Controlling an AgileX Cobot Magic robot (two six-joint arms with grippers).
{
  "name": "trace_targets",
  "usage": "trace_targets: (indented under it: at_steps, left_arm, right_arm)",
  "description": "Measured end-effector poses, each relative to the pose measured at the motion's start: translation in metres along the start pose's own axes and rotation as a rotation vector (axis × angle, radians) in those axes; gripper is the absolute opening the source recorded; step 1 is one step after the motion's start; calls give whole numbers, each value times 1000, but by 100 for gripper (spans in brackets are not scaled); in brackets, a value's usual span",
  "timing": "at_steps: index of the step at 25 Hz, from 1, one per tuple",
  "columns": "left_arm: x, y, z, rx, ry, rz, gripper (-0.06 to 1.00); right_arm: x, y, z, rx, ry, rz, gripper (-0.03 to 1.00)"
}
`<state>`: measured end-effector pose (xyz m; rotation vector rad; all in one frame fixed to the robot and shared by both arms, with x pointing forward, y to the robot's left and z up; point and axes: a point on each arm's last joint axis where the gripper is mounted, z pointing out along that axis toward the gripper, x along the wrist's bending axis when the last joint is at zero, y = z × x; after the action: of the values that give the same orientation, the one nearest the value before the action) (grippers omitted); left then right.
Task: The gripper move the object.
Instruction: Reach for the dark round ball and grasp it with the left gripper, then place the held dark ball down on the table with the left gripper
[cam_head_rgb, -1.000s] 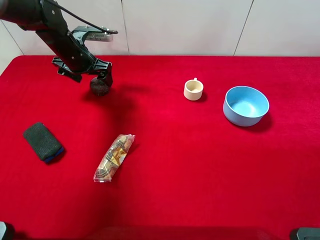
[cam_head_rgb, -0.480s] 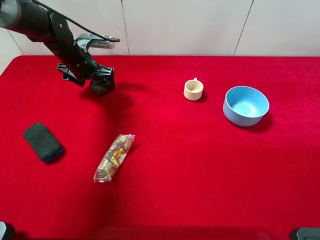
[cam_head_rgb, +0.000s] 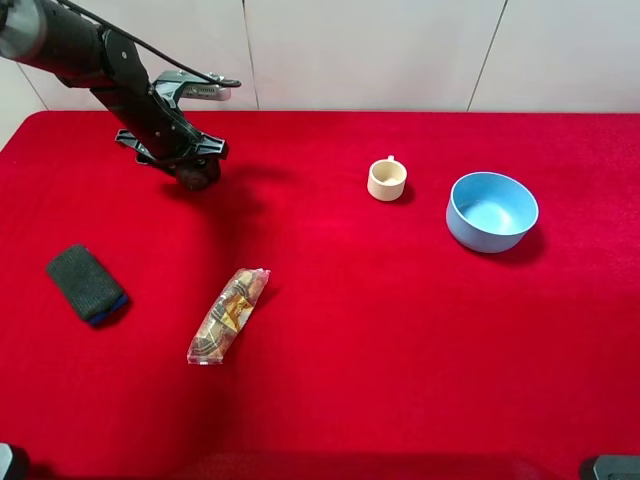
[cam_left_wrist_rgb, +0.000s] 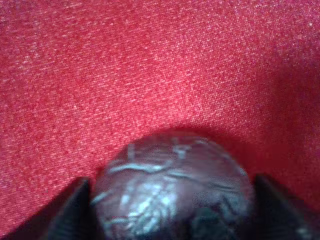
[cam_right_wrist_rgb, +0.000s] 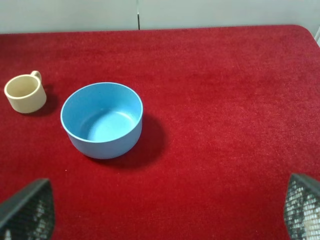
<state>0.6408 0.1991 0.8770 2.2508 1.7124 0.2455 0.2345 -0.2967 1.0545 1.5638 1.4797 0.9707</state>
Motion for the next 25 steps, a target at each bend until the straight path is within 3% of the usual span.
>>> trace_targets:
  at_steps: [17,25]
  left_arm:
    - [0,-2,-1,30,-5,-2,60]
    - [-3,22,-22,73,-25,8,60]
  right_arm:
    - [0,0,0,0,0,0,69]
    - [0,0,0,0,0,0,69]
